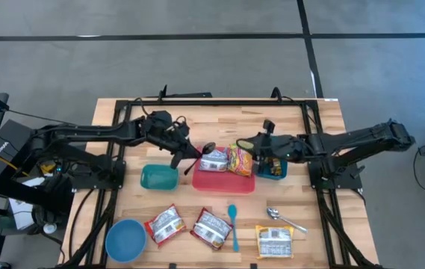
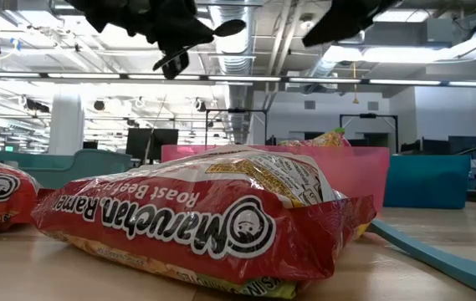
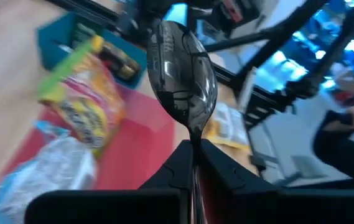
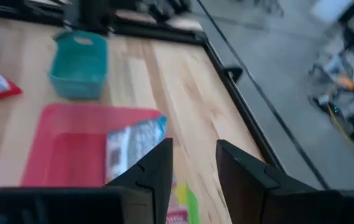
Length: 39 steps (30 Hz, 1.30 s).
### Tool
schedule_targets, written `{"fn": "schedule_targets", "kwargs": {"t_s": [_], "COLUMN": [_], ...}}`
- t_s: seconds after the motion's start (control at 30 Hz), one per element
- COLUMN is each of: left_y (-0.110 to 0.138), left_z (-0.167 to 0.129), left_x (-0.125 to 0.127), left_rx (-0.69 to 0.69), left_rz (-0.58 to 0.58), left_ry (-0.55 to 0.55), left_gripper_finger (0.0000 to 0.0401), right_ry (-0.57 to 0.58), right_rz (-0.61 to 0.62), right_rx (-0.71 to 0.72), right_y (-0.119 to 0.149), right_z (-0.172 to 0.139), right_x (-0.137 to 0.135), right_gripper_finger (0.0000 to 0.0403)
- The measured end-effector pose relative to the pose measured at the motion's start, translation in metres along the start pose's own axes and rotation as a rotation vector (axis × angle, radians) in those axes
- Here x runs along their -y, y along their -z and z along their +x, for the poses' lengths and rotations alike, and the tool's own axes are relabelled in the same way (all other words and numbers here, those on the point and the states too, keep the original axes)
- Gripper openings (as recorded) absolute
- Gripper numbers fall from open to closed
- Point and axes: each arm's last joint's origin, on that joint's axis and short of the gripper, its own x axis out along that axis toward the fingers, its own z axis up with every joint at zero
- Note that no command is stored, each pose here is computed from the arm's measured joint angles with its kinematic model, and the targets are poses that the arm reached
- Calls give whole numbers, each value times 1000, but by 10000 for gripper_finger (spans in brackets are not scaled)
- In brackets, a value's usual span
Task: Pick & Place Food Item
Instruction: Put the black spoon into the green bin
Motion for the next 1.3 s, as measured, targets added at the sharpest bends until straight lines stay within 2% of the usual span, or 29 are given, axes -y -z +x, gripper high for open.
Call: {"fn": "schedule_targets", "kwargs": {"t_s": [0.13,0.33,0.57,0.83,1.0,1.3], "left_y": [3,0,2,3,3,4], "left_z": [13,21,23,23,23,23], "left_x": [-5,-5,-5,-4,-3,-3], "left_rx": [-37,-49,-88,-109,-119,-126], "left_rz": [-67,-110,-177,-204,-230,-232], "left_ry": [74,241,274,305,312,318], "left_gripper_finger": [6,6,6,6,7,7], "right_ry": [-20,15,123,98,-13,31], "right_rz": [-78,-183,-269,-287,-291,-302], "right_rx": [50,68,97,178,231,234], "right_y": [-5,-4,-6,-13,-16,-14], "right_z": [2,20,31,26,28,46], "right_x": [-16,-40,-60,-69,-71,-70], "right_gripper_finger": [116,116,116,116,116,116]}}
